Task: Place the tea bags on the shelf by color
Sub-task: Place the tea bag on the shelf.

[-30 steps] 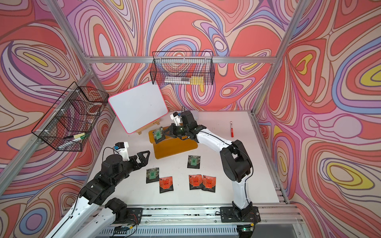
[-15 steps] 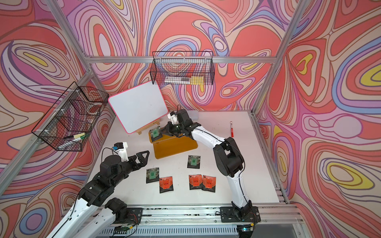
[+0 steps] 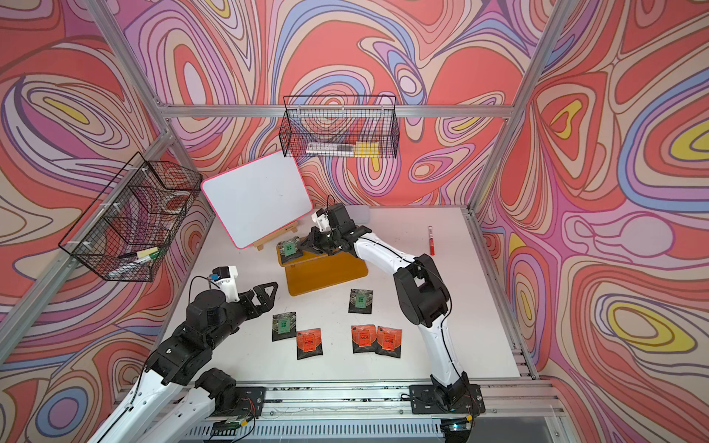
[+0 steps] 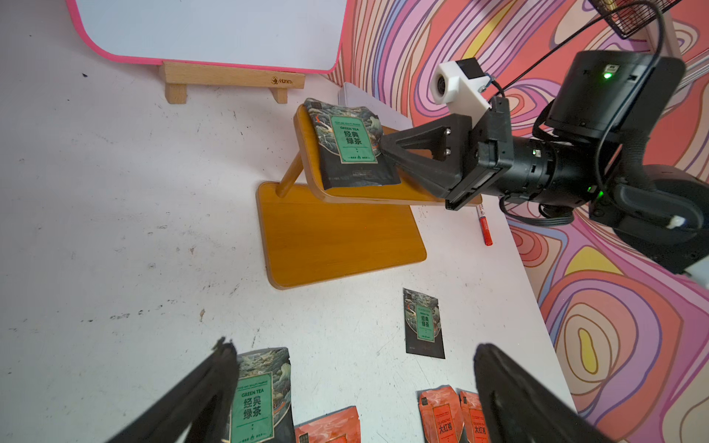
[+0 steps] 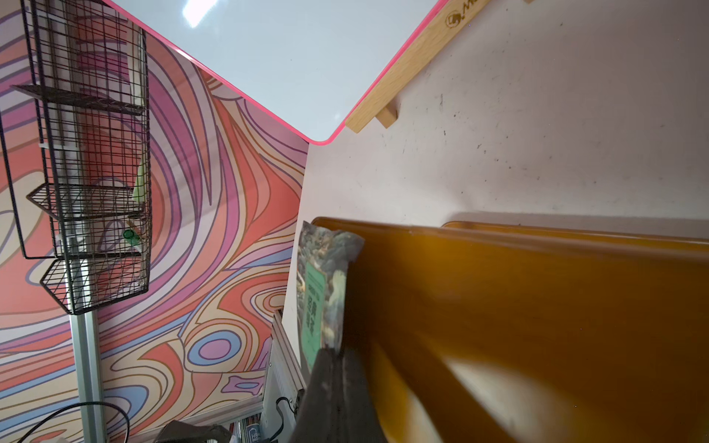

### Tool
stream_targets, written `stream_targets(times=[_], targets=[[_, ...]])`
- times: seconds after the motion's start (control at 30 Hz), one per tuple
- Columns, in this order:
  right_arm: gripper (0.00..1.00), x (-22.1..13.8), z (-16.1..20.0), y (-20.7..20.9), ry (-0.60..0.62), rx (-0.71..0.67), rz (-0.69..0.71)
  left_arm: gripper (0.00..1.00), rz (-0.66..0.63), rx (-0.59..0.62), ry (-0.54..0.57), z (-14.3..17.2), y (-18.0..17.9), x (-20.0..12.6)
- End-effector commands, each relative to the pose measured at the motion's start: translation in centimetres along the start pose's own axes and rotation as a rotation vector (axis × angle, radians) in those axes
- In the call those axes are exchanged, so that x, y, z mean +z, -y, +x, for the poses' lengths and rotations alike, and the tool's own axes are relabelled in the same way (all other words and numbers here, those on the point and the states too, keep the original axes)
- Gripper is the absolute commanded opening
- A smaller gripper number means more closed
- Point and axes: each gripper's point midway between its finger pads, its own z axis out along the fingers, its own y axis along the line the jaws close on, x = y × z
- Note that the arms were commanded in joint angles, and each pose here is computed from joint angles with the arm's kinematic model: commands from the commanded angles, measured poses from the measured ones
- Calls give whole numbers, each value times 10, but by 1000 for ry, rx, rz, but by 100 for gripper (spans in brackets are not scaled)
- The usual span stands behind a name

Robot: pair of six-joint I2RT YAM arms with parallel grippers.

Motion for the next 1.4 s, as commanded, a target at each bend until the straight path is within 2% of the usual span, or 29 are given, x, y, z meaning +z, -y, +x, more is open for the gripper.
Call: stream_targets(times=[0.0,0.17,0.37,0.67,0.8,0.97,1.07,1.1,1.23,1.37], targets=[[0,4,-1,6,-5,-6,25,99,-22,14,2,2,-6,0],[0,4,-2,7,-7,-8,37,99,-23,17,2,1,-6,1],[17,1,-5,6,0,-16,54,99,-24,18,0,2,-6,2],[29,-15,-9,6,31,-43,125,99,-22,19,0,3,-6,2],[34,-33,-9,5,64,-82,187,99,2,20,-18,6,-2,4],[38,-66,-1,3,110,-148,266,99,107,11,-53,13,15,11],[39,-87,10,6,127,-175,313,99,171,-5,-61,14,27,13],[39,-94,15,8,133,-181,331,99,167,-14,-91,27,21,20],[39,-123,35,16,167,-190,381,99,210,-53,-134,39,26,31],[39,-146,57,29,190,-171,428,99,224,-37,-174,51,35,41]])
